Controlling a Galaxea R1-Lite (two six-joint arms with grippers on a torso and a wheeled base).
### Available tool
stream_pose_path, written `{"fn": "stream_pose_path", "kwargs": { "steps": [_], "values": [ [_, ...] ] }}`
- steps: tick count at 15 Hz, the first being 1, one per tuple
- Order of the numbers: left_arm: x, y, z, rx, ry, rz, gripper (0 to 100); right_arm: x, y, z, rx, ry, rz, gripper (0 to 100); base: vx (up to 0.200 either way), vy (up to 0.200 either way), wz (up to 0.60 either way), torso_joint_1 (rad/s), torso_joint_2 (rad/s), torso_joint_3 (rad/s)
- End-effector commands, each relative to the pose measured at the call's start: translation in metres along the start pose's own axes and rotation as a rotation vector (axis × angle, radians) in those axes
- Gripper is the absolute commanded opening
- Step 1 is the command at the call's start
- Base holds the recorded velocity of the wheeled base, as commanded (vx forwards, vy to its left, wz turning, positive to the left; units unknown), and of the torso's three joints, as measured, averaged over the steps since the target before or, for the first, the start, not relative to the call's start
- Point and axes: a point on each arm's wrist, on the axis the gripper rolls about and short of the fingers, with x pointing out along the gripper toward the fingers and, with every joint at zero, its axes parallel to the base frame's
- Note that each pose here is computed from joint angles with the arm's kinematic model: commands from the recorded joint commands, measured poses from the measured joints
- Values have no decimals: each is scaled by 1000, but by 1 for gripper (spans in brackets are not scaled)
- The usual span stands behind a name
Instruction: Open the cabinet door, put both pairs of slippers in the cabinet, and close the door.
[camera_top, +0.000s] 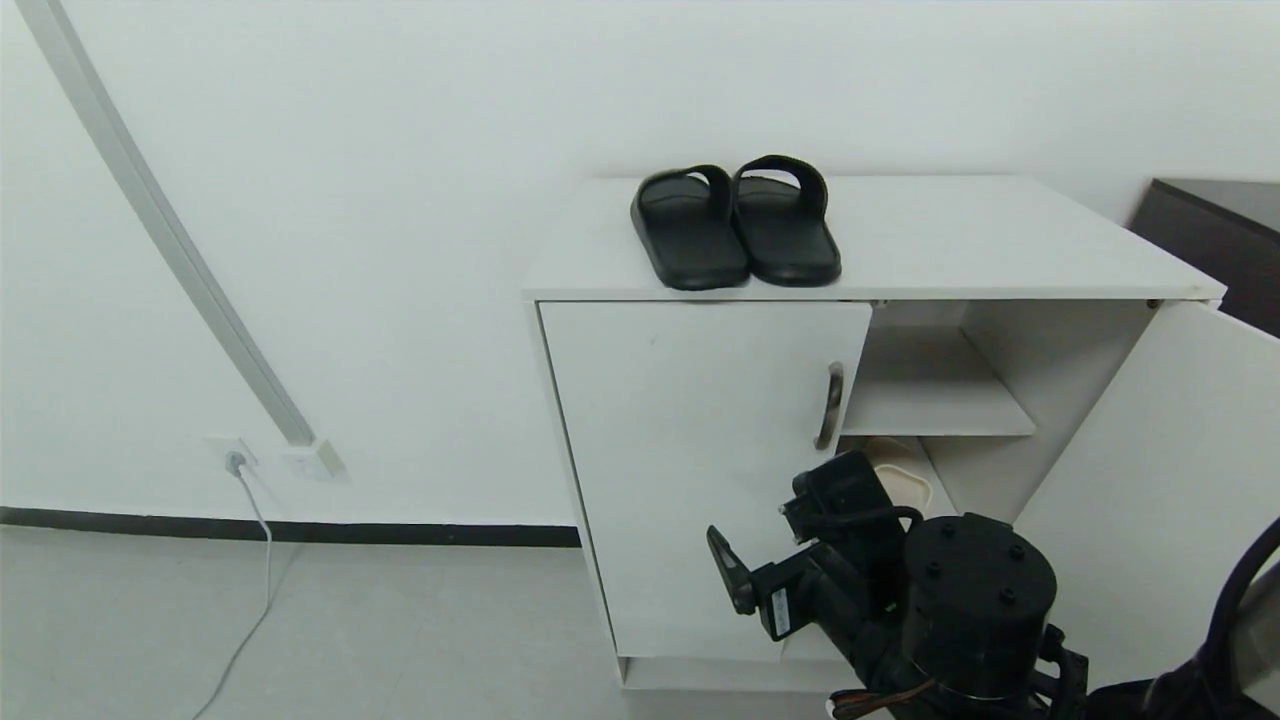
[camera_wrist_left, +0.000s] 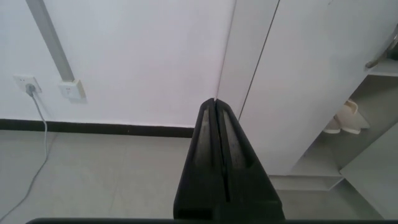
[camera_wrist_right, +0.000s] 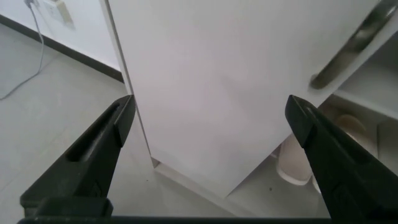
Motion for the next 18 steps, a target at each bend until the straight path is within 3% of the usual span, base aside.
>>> {"fn": "stream_pose_path", "kwargs": {
  "steps": [1,18],
  "values": [
    [0,0,0,0,2,0,0,0,0,0,0,-1,1,100,0,0,0,173,-471,-305],
    [0,0,0,0,2,-1,0,1,0,3,4,-10,-3,100,0,0,0,224,-540,-321]
  ]
}}
